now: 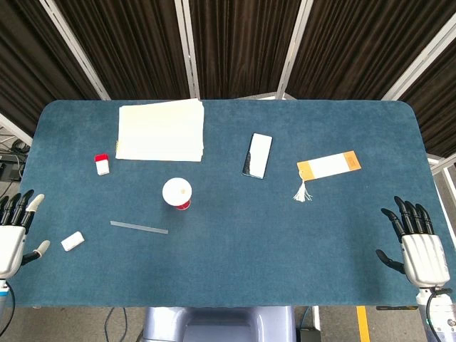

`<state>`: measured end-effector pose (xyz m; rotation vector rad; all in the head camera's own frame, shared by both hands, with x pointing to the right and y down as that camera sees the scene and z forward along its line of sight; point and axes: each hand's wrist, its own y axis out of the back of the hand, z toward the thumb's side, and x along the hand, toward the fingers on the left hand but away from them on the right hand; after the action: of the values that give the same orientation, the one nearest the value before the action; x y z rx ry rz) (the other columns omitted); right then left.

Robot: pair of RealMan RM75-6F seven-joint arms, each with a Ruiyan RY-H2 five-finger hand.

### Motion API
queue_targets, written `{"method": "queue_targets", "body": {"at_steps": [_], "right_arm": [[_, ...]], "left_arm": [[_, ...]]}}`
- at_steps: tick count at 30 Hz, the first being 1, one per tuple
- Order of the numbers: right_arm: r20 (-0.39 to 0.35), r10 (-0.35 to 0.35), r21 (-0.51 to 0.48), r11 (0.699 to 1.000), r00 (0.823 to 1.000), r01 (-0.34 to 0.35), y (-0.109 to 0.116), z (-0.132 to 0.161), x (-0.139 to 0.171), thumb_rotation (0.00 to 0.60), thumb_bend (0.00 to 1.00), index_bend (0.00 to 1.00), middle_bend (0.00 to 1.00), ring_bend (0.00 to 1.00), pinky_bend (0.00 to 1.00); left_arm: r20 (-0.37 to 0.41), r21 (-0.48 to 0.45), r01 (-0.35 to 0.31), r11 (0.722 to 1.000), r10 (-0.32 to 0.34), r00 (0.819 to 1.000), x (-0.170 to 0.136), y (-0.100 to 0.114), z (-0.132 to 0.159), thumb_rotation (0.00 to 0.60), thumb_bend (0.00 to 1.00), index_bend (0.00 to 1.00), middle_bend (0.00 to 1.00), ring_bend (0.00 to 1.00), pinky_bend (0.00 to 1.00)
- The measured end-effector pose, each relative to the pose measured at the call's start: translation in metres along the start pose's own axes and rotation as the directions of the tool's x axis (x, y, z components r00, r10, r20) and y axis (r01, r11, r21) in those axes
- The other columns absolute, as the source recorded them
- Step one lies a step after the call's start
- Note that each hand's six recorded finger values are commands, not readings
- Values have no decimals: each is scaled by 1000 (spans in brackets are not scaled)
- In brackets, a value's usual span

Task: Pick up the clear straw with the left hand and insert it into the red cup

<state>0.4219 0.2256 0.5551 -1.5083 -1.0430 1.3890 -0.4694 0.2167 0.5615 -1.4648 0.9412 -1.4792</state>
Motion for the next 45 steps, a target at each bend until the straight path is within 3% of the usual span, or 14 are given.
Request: {"method": "queue_targets", "body": {"at_steps": [25, 29, 37, 45], "right_arm": [[10, -5, -3, 1000, 1000, 5, 2, -2, 0, 600, 142, 160, 0, 0, 0], [8, -3, -4, 1000, 1000, 3, 2, -1, 1, 600, 142, 160, 0, 0, 0], [6, 5, -8, 1000, 1000, -5, 1, -1, 2, 600, 142, 159, 0, 0, 0], [12, 2, -12, 1000, 1000, -2, 2, -2, 2, 600, 142, 160, 0, 0, 0]], "left_arm": [[3, -8, 45, 999, -45, 999, 0, -6, 3, 600, 217, 71, 0, 0, 0], [5, -10, 58, 998, -57, 998, 0, -7, 4, 600, 218, 131, 0, 0, 0], [9, -41, 121, 992, -121, 993, 9, -15, 16, 600, 229, 344, 0, 0, 0], [74, 21, 176, 984, -177, 981, 40, -32, 54, 600, 277, 465, 0, 0, 0]]}}
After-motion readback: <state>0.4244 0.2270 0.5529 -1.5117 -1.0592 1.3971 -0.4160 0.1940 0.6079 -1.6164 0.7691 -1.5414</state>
